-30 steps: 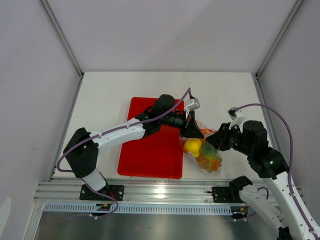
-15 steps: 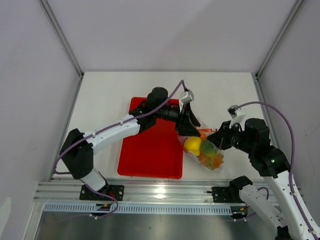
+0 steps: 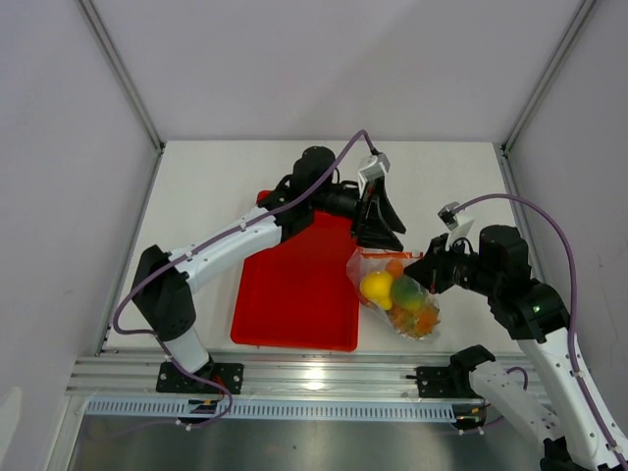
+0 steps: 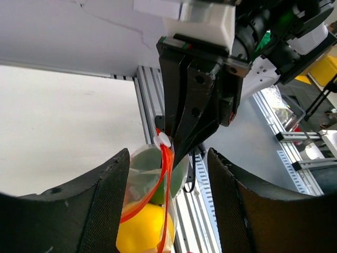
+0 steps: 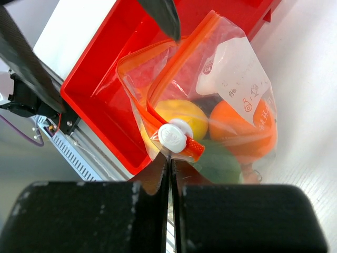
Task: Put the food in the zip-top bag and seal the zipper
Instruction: Zip the zipper food storage bag at the center of the board.
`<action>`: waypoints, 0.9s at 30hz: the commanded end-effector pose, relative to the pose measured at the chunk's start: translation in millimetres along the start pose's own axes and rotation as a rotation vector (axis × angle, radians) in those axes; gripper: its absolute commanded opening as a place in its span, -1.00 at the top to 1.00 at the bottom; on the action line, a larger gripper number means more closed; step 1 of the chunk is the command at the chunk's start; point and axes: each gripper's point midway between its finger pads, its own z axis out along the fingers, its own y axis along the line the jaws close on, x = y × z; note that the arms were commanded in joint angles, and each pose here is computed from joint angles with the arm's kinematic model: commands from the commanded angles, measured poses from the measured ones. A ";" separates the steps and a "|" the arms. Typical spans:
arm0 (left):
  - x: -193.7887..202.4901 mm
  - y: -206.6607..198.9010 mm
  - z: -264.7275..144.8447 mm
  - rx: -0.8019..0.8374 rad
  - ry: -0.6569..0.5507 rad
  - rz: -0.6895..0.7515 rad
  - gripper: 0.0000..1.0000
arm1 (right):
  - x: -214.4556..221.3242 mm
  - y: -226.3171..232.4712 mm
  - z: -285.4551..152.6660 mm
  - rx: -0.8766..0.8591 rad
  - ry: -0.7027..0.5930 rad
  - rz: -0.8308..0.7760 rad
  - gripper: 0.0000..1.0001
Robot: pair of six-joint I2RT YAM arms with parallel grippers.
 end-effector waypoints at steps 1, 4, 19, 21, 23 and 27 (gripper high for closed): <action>2.5 -6.0 7.2 0.027 0.019 -0.011 -0.23 | -26.2 12.2 -8.7 -0.039 -0.077 -0.065 1.00; 7.6 -6.5 13.7 0.029 0.029 -0.024 -0.23 | -25.1 13.7 -8.7 -0.046 -0.071 -0.063 1.00; 15.7 2.3 30.6 -0.014 0.069 -0.087 0.13 | -19.1 13.3 -8.5 -0.050 -0.052 -0.060 1.00; 16.7 3.8 31.0 -0.023 0.073 -0.085 0.21 | -19.5 12.4 -7.4 -0.048 -0.054 -0.059 1.00; 20.2 4.5 31.4 -0.024 0.083 -0.094 0.28 | -20.0 12.2 -7.4 -0.047 -0.055 -0.057 1.00; 21.2 5.1 31.6 -0.024 0.086 -0.093 0.37 | -20.7 13.1 -7.6 -0.050 -0.056 -0.058 1.00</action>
